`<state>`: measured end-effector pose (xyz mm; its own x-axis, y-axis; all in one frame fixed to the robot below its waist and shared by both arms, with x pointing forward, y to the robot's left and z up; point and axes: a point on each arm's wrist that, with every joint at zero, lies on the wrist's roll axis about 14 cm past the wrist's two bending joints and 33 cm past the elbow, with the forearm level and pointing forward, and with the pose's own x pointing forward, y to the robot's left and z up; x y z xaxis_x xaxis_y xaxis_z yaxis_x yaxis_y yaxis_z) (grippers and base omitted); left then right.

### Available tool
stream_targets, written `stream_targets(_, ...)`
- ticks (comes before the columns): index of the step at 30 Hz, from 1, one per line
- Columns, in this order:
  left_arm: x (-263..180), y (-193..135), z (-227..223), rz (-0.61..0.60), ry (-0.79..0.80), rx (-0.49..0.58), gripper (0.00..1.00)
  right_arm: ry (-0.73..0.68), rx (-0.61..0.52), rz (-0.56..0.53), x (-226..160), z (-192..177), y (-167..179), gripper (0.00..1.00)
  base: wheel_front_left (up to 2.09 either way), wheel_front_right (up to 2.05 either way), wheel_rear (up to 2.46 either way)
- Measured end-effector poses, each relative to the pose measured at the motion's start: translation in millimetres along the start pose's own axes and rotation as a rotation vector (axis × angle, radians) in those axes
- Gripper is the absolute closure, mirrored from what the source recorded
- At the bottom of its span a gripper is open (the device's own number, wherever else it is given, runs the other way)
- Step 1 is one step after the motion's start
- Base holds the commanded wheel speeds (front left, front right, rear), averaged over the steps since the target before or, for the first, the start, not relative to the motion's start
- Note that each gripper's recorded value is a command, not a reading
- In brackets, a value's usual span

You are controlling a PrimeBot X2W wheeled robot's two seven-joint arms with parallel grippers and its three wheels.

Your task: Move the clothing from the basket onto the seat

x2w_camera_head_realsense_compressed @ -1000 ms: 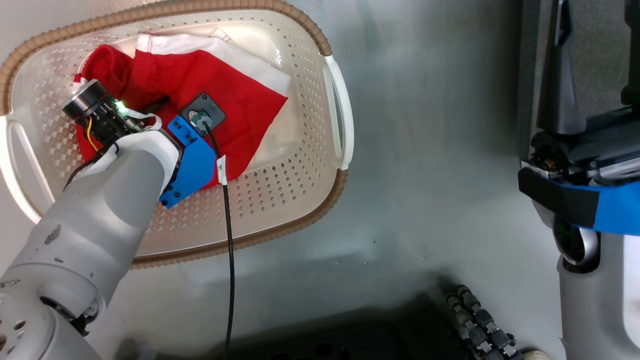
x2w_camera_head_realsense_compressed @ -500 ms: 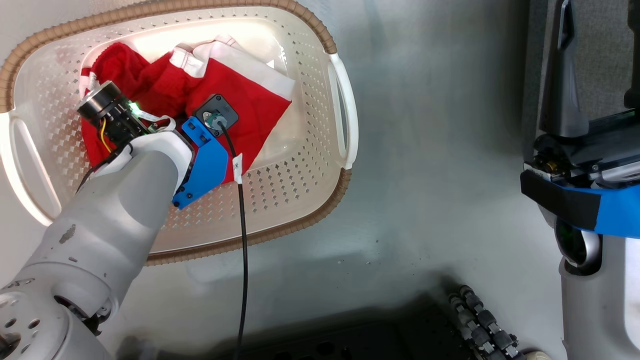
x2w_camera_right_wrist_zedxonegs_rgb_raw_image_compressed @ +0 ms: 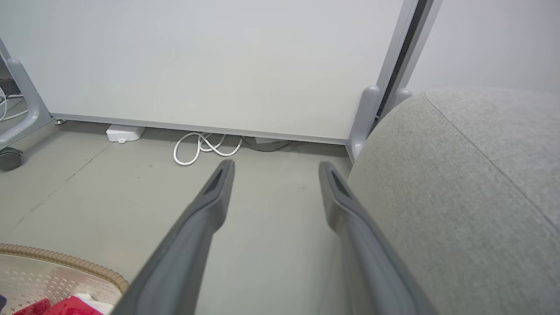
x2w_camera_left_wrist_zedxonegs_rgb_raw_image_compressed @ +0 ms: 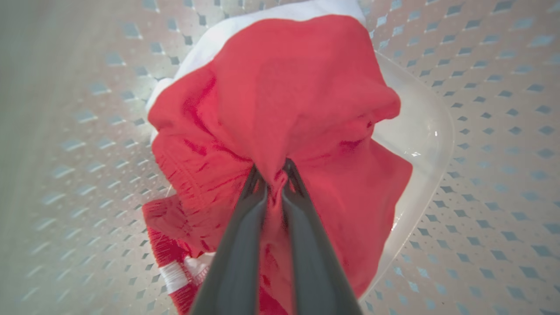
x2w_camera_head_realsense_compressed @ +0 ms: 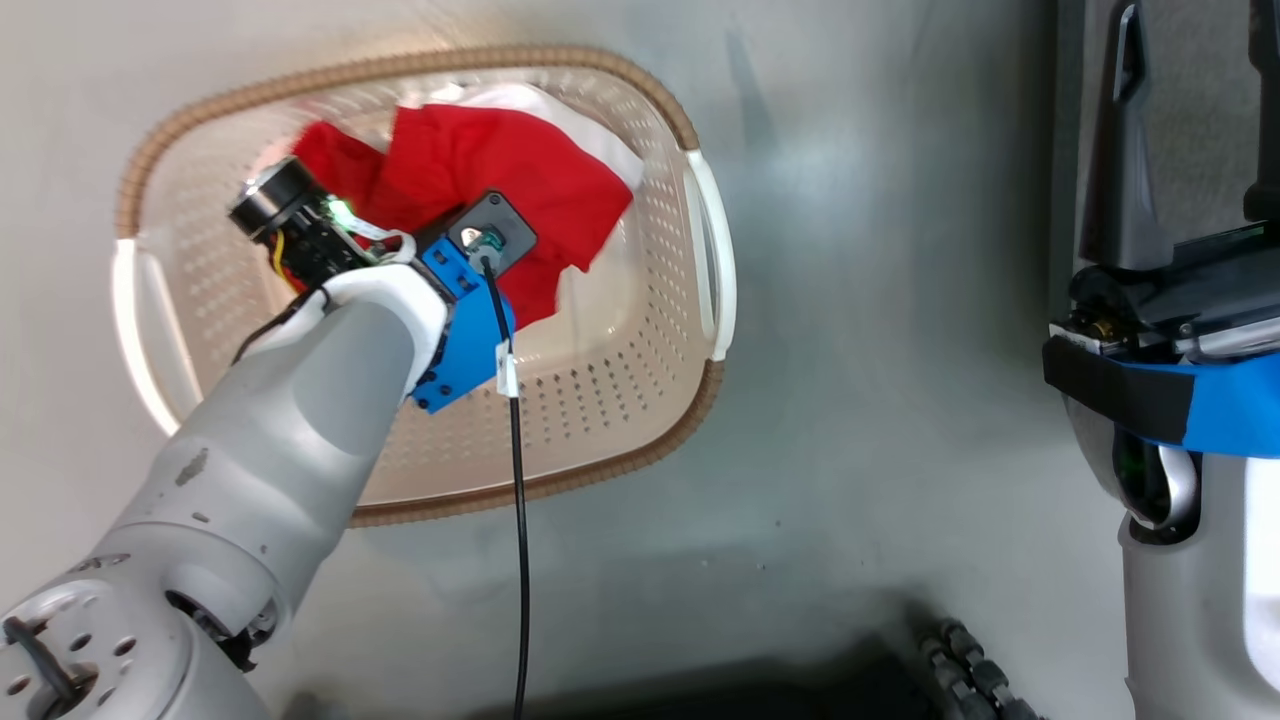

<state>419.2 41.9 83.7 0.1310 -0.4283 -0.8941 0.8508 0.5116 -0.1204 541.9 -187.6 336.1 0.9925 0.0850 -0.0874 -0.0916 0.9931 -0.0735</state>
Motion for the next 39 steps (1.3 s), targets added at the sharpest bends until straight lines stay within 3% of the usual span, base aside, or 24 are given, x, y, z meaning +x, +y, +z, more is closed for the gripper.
stream_targets(17, -93.4, 18.5, 102.0, 0.144, -0.336, 0.023, 1.0, -0.109, 0.03, -0.003, -13.1, 75.9, 3.4, 0.0, 0.0, 0.0, 0.0)
stream_targets(29, -195.1, 18.2, 185.8, 0.273, -0.627, 0.018, 1.0, -0.175, 0.047, -0.004, -49.6, 130.5, 5.6, 0.0, 0.0, 0.0, 0.0)
stream_targets(39, -281.1, 11.5, 219.6, 0.39, -0.846, -0.02, 1.0, -0.229, 0.058, 0.005, -83.7, 166.0, 10.4, 0.0, 0.0, 0.0, 0.0)
